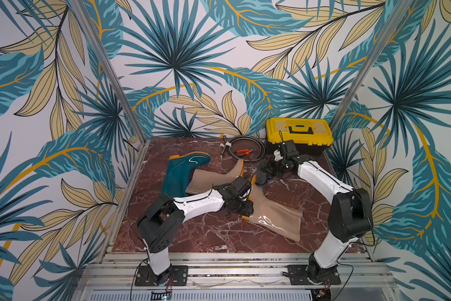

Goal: Wipe the rubber boots with a cloth
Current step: Wipe the dirt off the rubber boot.

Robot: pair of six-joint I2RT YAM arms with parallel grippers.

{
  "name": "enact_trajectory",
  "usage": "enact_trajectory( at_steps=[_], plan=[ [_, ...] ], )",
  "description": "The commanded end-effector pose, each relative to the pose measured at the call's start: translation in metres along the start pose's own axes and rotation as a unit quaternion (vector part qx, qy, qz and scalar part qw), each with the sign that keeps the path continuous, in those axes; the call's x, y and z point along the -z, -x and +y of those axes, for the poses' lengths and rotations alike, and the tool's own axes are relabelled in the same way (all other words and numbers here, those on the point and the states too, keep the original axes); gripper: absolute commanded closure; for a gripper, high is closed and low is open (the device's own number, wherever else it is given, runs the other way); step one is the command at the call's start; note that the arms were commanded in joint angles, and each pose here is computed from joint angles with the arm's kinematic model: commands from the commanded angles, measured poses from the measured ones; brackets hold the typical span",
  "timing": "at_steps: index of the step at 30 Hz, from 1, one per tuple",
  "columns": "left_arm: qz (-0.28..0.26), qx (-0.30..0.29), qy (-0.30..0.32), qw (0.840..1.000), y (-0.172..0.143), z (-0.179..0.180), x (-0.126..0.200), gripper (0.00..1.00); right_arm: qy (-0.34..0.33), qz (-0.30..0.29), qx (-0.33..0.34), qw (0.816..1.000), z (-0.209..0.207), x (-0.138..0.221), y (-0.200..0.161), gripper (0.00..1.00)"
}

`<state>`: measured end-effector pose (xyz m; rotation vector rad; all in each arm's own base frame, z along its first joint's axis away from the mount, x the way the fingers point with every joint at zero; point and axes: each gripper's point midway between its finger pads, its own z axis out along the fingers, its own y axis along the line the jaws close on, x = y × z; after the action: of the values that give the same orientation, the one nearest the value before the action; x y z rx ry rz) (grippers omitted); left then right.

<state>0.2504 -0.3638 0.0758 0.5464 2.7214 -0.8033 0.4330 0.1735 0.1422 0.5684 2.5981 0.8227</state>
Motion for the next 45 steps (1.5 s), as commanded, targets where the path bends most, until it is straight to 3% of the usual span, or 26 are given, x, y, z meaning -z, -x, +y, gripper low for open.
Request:
enact_trajectory(
  at_steps=[1,7,11,14,20,26,29,32,42,45],
  plan=[
    [0.001,0.018,-0.054,0.998,-0.001,-0.020,-0.012,0.57,0.013,0.037,0.013,0.999,0.008,-0.008,-0.029,1.00],
    [-0.003,0.042,-0.029,0.999,0.002,-0.003,-0.019,0.68,-0.016,0.079,-0.008,0.997,-0.041,-0.009,-0.092,1.00],
    [-0.009,0.046,-0.027,0.999,0.006,0.000,-0.017,0.76,-0.056,0.115,0.011,0.992,-0.072,0.010,-0.136,1.00],
    [-0.013,0.047,-0.024,0.999,0.008,0.002,-0.016,0.81,-0.085,0.108,0.025,0.990,-0.088,0.033,-0.146,1.00],
    [-0.016,0.046,-0.025,0.999,0.010,0.001,-0.013,0.82,-0.083,0.054,0.072,0.992,-0.057,0.049,-0.103,1.00],
    [-0.022,0.050,-0.018,0.998,0.011,0.004,-0.012,0.83,-0.067,0.017,0.095,0.993,-0.005,0.021,-0.034,1.00],
    [-0.023,0.056,-0.031,0.998,0.017,0.000,-0.021,0.87,-0.070,0.034,0.072,0.994,-0.005,0.003,-0.031,1.00],
    [-0.025,0.058,-0.033,0.997,0.020,-0.002,-0.024,0.89,-0.038,0.055,0.052,0.996,-0.010,0.001,-0.060,1.00],
    [-0.023,0.083,-0.018,0.996,0.026,0.014,-0.038,0.94,-0.106,0.128,0.020,0.986,-0.112,0.036,-0.209,1.00],
    [-0.026,0.083,-0.016,0.996,0.028,0.015,-0.037,0.94,-0.101,0.131,0.012,0.986,-0.119,0.042,-0.223,1.00]
  ],
)
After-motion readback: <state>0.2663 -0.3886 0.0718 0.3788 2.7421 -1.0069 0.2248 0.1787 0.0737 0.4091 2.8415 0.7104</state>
